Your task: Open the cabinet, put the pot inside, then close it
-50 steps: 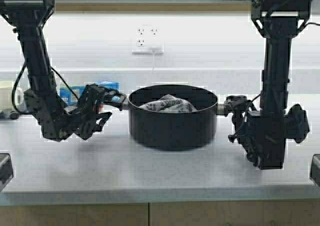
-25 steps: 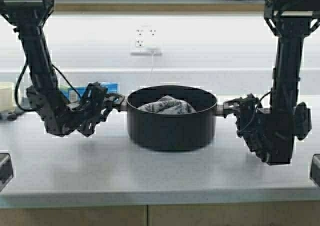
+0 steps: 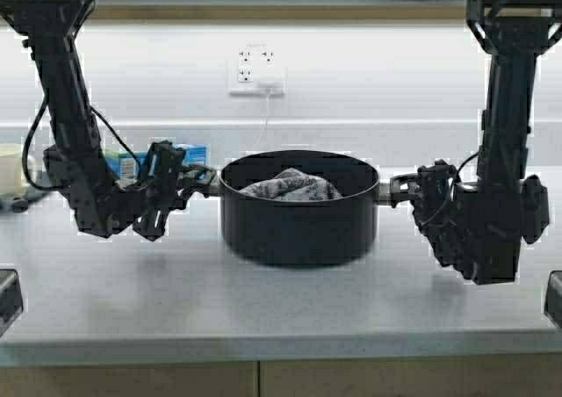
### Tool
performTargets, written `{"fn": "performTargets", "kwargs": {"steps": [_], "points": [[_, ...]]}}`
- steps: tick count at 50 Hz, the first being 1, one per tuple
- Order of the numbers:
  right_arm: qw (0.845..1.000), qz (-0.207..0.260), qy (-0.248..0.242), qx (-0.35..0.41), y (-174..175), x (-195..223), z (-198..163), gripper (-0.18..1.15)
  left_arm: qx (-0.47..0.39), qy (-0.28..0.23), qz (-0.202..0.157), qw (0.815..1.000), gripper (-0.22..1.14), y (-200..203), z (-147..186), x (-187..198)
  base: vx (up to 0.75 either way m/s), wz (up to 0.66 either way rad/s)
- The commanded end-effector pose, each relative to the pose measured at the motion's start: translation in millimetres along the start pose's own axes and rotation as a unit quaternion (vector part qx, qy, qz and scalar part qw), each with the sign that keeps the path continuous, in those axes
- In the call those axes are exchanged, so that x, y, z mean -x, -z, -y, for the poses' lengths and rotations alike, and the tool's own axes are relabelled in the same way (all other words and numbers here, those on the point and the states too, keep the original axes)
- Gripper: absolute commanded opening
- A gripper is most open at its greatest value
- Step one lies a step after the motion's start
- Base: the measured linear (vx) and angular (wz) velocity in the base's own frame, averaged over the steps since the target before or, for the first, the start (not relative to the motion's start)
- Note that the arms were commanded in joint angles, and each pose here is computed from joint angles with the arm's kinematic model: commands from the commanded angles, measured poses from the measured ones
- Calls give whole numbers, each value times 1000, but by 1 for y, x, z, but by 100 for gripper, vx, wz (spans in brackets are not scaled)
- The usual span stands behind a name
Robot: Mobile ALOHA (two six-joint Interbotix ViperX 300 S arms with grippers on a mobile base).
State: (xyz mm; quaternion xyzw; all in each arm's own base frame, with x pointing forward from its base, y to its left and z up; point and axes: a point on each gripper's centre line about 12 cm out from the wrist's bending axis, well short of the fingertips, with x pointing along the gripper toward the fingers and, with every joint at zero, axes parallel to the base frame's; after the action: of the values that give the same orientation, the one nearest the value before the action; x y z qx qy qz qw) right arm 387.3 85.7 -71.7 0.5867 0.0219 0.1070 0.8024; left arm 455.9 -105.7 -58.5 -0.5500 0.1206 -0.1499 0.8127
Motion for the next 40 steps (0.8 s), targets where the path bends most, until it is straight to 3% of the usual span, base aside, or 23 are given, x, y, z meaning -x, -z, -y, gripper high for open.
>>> {"fn": "performTargets", "kwargs": {"steps": [1, 23, 40], "points": [[1000, 2, -16, 18, -10, 2, -30, 8, -12, 10, 8, 1000, 1, -10, 25, 18, 2, 0], [997, -68, -48, 7, -10, 42, -120, 8, -56, 38, 16, 998, 1, -1, 131, 99, 1, 1], [991, -111, -78, -1, 1, 84, -182, 8, -64, 61, 11, 996, 1, 13, 191, 159, 0, 0]]}}
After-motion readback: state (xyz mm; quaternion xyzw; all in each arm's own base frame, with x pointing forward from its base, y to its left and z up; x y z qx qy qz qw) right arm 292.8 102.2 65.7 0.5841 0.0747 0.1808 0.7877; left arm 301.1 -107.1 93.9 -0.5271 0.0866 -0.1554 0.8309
